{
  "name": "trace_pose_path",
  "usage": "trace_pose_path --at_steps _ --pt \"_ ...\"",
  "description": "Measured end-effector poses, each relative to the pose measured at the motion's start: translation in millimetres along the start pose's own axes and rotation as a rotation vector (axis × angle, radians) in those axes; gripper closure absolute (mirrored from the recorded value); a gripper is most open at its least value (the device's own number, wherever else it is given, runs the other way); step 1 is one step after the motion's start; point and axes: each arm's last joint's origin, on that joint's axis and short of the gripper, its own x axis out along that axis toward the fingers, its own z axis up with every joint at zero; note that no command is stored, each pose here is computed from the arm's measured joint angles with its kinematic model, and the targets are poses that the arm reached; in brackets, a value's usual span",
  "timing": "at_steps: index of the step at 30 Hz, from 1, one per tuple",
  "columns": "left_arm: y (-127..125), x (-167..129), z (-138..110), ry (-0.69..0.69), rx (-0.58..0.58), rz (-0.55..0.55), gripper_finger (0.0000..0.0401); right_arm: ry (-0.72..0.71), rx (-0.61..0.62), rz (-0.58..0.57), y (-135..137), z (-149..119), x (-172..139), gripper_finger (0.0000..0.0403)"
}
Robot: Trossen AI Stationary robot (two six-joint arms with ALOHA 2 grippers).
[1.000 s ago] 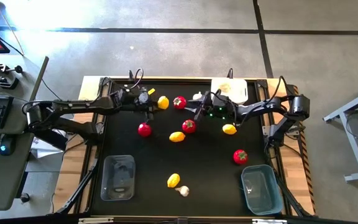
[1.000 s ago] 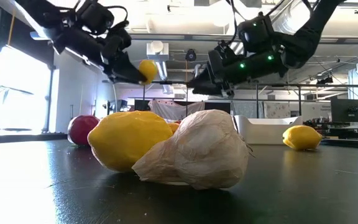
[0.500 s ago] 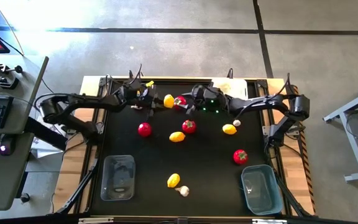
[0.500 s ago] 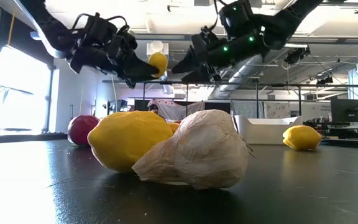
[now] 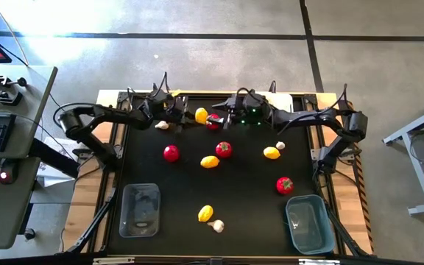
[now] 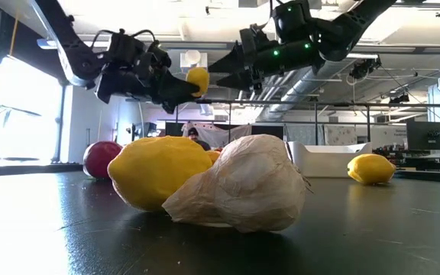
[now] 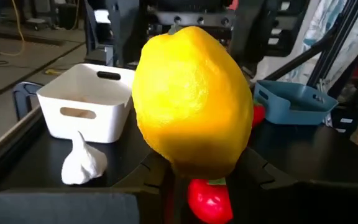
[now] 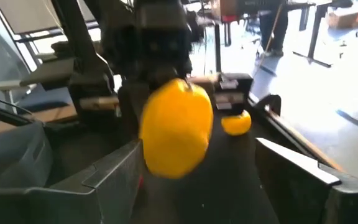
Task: Sort produce into baskets
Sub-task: Put the lemon into the blue bin
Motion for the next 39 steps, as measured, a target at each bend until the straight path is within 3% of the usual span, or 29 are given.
trace_pose_path --at_steps 10,20,28,32,39 --pt "-4.4 17.5 7.5 -0.01 0.056 -0.066 0.0319 -0.053 0.023 0.062 2.6 5.6 -0.2 0.0109" --pt "-17.0 33.9 24.3 -0.043 0.09 -0.151 0.0319 -0.106 -0.037 0.137 16.1 10.2 0.9 0.0109" --pt "-19.5 38.2 32.5 -0.068 0.104 -0.159 0.0319 -0.098 -0.06 0.154 23.7 8.6 1.9 0.0111" --pt "-22.7 40.3 32.1 -0.064 0.093 -0.166 0.0319 -0.105 -0.061 0.161 24.2 9.2 1.8 0.0131" --pt "-24.7 41.8 31.4 -0.058 0.099 -0.169 0.0319 -0.135 -0.062 0.171 25.0 11.8 1.5 0.0201"
